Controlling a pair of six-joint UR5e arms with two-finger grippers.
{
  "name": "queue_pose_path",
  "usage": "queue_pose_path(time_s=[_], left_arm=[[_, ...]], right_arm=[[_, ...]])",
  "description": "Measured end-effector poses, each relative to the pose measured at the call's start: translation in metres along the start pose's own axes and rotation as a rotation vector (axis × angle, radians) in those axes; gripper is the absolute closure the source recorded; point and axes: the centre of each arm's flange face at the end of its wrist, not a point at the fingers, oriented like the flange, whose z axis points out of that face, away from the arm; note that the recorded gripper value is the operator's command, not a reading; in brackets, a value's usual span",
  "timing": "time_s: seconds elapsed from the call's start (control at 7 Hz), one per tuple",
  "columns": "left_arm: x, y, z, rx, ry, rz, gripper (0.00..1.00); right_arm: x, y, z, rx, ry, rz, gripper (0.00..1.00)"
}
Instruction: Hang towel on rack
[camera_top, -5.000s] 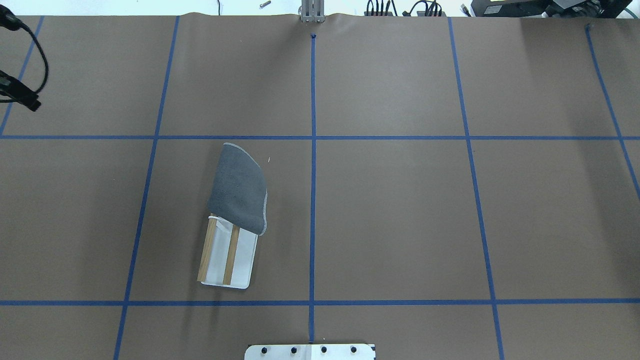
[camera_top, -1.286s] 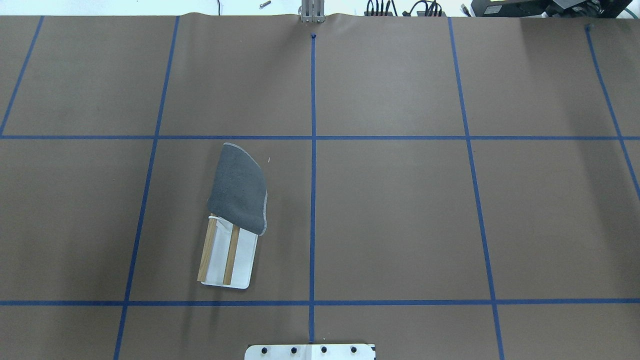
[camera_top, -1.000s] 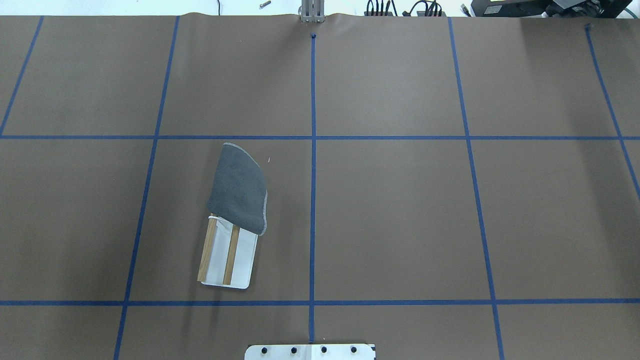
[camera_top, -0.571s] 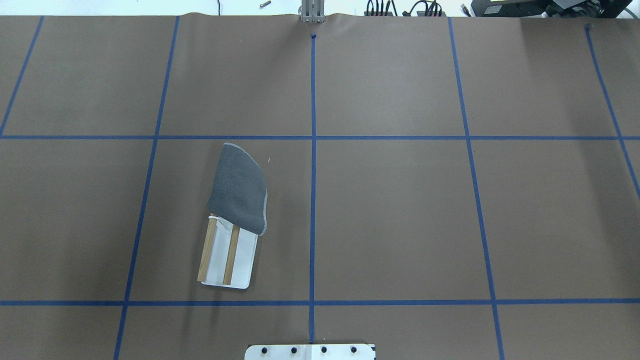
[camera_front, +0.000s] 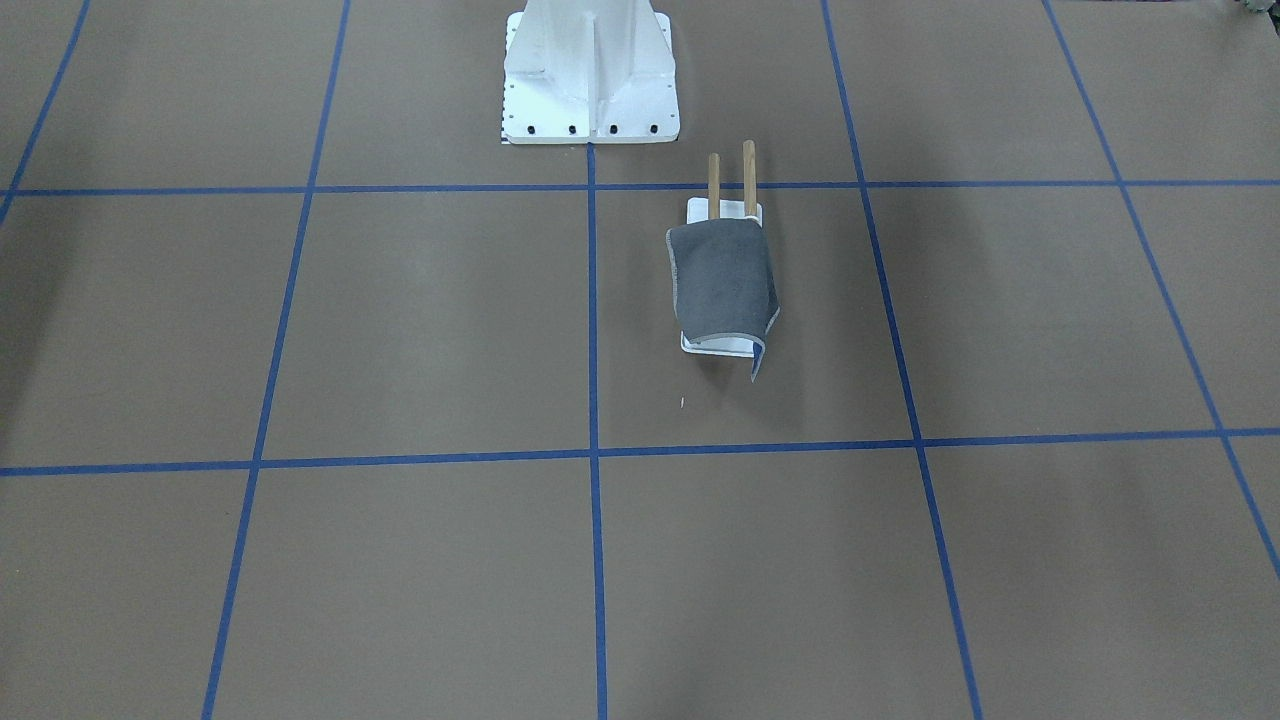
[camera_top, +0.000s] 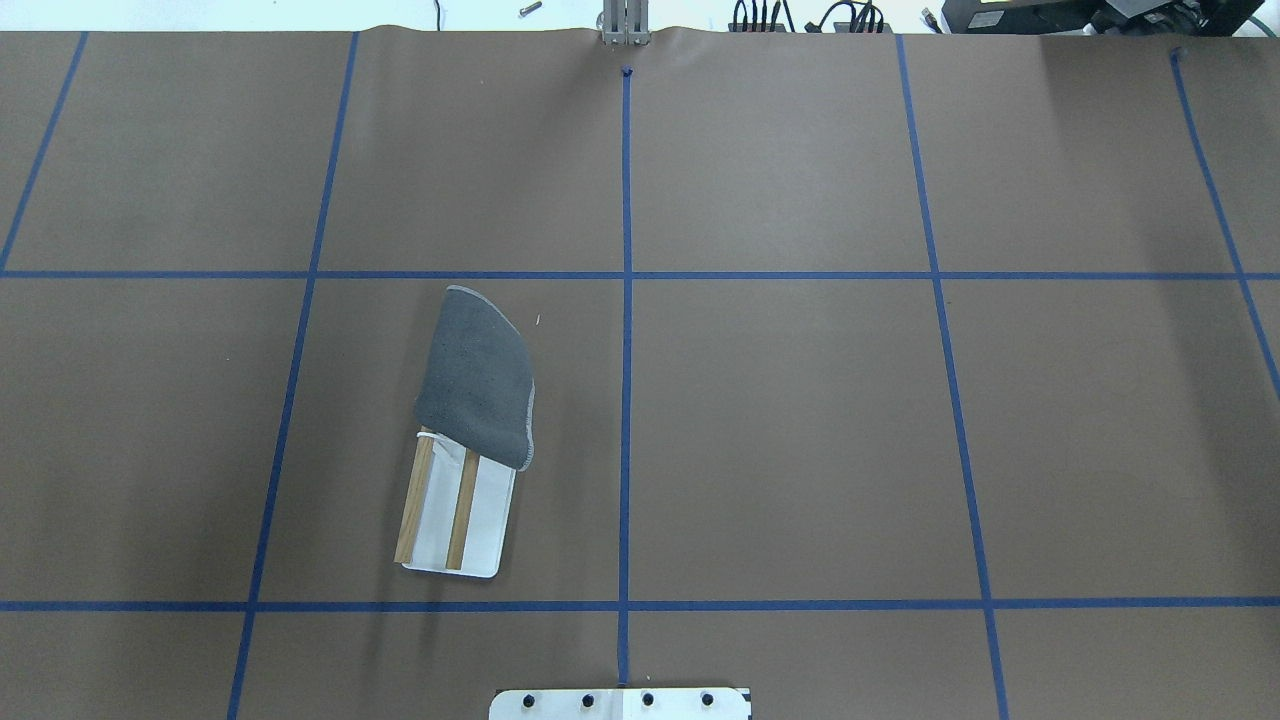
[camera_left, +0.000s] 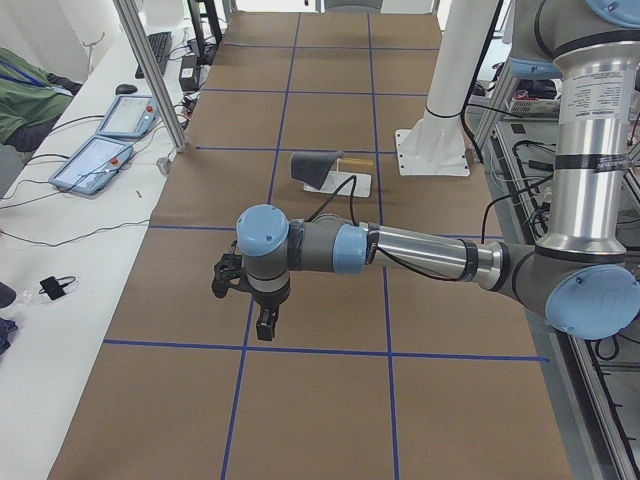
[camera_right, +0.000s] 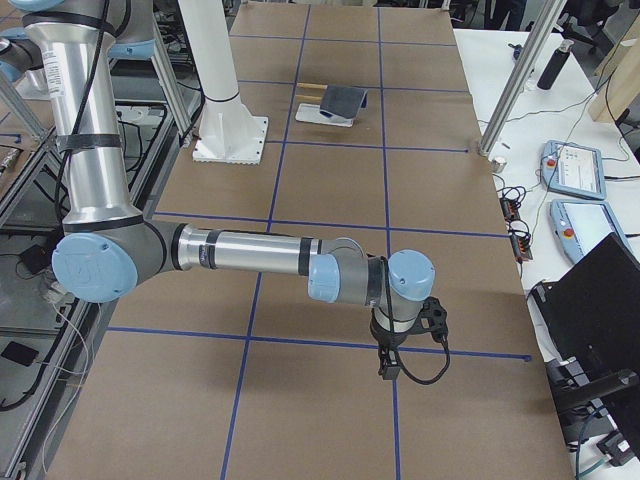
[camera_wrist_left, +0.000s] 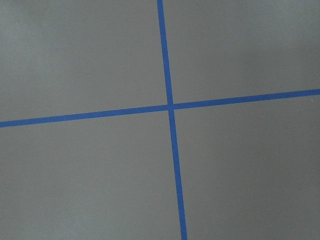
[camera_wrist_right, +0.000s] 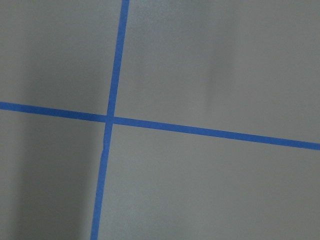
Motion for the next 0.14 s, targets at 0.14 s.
queue_pose_path(time_s=[0.14], left_arm=[[-0.0003, 0.0001, 0.0003, -0.001, 0.000, -0.001, 0.01]], right_arm=[[-0.0001, 0.0005, -0.0001, 0.000, 0.000, 0.000, 0.00]])
